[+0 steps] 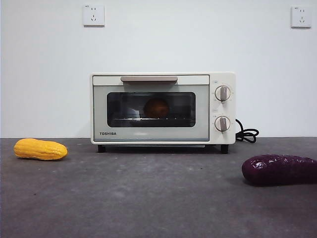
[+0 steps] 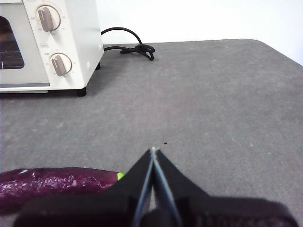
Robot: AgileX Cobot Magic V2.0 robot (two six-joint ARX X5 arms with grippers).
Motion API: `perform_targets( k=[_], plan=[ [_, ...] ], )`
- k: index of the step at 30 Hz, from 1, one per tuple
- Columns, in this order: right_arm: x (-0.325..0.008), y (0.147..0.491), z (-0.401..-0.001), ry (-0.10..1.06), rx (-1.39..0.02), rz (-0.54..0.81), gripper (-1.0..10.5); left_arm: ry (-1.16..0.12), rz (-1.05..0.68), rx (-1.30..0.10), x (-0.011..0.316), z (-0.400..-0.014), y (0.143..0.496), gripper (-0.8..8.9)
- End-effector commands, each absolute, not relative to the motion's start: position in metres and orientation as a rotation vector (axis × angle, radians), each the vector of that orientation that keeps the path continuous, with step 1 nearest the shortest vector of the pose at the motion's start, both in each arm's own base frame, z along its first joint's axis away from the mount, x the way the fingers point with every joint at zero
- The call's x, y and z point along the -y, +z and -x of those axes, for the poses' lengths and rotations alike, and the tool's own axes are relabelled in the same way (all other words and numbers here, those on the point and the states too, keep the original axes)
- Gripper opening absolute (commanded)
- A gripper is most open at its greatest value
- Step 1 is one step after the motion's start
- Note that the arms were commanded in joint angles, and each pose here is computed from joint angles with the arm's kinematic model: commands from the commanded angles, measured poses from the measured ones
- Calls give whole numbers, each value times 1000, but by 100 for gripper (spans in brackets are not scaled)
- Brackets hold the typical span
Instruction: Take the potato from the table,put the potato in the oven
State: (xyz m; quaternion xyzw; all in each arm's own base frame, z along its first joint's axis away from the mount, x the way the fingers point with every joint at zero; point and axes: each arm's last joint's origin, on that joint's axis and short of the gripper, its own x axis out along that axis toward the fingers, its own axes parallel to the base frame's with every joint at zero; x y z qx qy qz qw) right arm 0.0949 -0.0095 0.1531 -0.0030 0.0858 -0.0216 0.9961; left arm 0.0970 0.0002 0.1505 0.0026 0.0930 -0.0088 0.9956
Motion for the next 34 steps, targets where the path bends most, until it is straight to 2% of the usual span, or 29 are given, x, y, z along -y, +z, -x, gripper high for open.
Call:
perform_targets(
  k=[1, 34],
  plan=[
    [8, 150, -95, -33, -174, 14, 1, -20, -18, -191, 0, -98, 148, -4],
    [7, 150, -96, -17, -174, 16, 1, -20, -18, -191, 0, -98, 148, -4]
  ],
)
